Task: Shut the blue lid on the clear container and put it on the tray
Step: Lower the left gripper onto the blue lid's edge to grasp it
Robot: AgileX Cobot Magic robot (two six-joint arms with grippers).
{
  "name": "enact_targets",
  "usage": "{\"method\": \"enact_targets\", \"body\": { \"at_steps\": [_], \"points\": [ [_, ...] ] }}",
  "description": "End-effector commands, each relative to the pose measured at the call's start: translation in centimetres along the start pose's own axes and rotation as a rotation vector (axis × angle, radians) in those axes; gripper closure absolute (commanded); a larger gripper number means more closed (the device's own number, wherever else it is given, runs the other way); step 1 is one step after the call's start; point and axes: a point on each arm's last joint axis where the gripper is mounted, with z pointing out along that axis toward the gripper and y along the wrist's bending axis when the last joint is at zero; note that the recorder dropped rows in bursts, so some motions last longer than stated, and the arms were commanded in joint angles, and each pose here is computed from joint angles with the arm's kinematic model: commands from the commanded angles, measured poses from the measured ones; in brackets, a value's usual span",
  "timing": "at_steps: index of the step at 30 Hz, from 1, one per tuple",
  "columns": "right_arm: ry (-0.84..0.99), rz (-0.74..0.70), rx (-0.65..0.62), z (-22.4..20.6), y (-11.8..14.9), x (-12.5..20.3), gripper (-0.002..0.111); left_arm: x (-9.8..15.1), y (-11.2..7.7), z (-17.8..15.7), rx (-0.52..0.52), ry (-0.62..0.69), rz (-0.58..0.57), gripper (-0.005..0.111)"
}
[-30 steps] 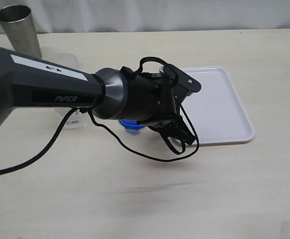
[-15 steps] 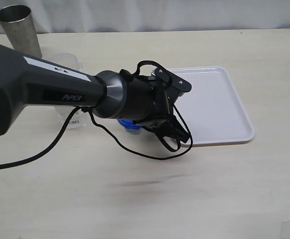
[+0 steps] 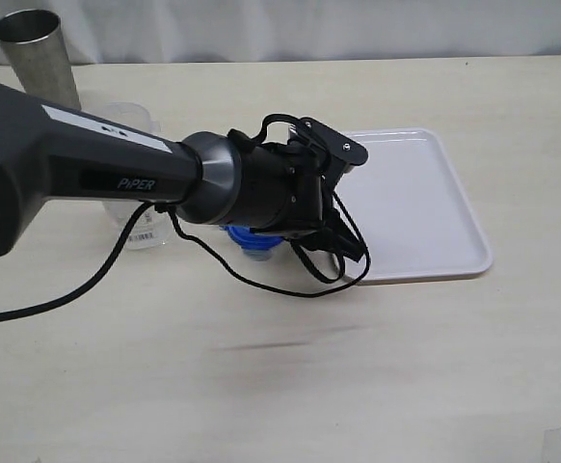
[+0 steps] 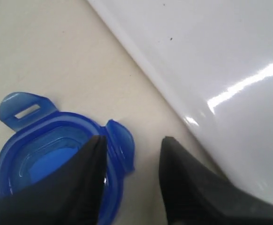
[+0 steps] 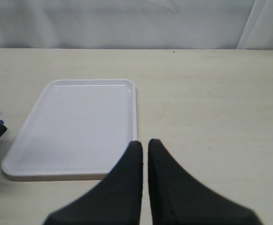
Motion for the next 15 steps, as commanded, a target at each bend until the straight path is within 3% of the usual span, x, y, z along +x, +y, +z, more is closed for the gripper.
{"method": "enact_targets", "body": {
  "at_steps": [1,12,15],
  "points": [
    [-0.006,-0.004,-0.002,0.0,0.0,0.0,0.104,-0.6,0.1,-0.4,0.005,-0.026,-0.019,0.071],
    [-0.006,-0.004,-0.002,0.0,0.0,0.0,0.104,0.1,0.3,0.8,0.0,0.001,-0.037,0.071],
    [-0.006,-0.004,-0.002,0.0,0.0,0.0,0.104,0.1,0.3,0.8,0.002,0.0,-0.037,0.078]
  ]
}}
